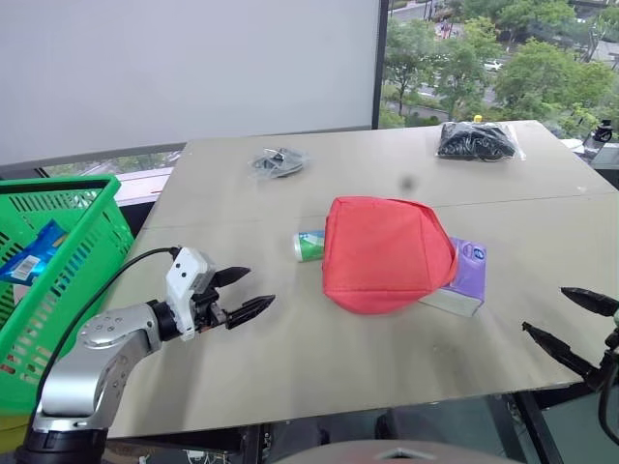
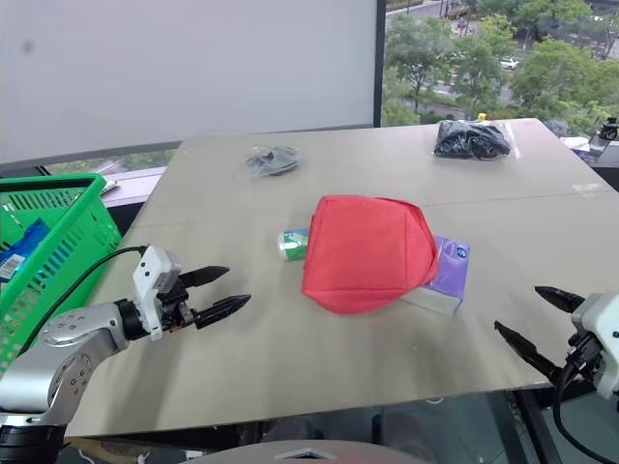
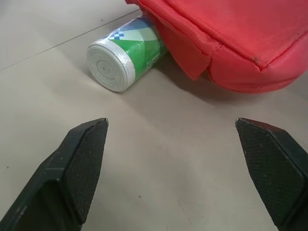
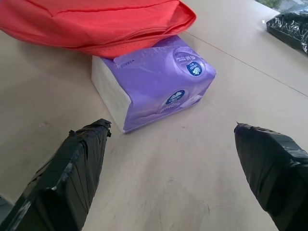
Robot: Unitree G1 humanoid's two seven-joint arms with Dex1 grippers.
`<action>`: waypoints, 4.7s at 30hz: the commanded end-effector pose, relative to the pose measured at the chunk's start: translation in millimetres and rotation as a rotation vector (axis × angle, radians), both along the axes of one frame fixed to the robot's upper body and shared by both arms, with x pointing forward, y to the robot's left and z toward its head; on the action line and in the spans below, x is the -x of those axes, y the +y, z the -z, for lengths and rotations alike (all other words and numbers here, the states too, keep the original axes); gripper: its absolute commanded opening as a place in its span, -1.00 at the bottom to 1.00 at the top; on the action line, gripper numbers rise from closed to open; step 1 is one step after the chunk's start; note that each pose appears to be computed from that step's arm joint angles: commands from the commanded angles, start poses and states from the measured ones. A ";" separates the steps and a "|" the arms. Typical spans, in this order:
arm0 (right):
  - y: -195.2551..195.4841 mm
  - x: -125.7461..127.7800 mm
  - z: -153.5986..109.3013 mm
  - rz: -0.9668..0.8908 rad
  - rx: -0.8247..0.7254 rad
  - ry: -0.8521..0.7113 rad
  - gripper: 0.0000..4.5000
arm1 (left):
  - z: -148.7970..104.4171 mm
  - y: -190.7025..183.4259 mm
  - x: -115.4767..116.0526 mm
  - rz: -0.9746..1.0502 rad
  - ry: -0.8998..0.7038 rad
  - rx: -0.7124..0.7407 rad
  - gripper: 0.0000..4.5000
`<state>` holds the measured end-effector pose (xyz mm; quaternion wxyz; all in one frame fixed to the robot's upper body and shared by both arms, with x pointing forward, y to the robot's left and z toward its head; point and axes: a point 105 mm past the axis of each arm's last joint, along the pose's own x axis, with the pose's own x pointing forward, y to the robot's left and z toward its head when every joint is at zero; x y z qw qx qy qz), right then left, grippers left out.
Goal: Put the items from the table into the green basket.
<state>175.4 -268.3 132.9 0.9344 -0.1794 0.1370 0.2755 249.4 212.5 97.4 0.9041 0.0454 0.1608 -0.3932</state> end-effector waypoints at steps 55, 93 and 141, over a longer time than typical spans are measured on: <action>116.9 -3.9 -58.4 -0.484 0.019 -0.076 1.00 | 20.8 -143.6 -57.0 0.136 0.482 0.219 0.01; 131.3 -52.5 -65.8 -0.512 -0.035 -0.277 1.00 | -39.2 64.3 -115.3 -0.790 0.273 0.513 0.98; 159.7 -60.8 -69.8 -0.540 -0.125 -0.204 1.00 | -166.3 24.4 -136.8 -0.256 -0.321 0.278 -0.16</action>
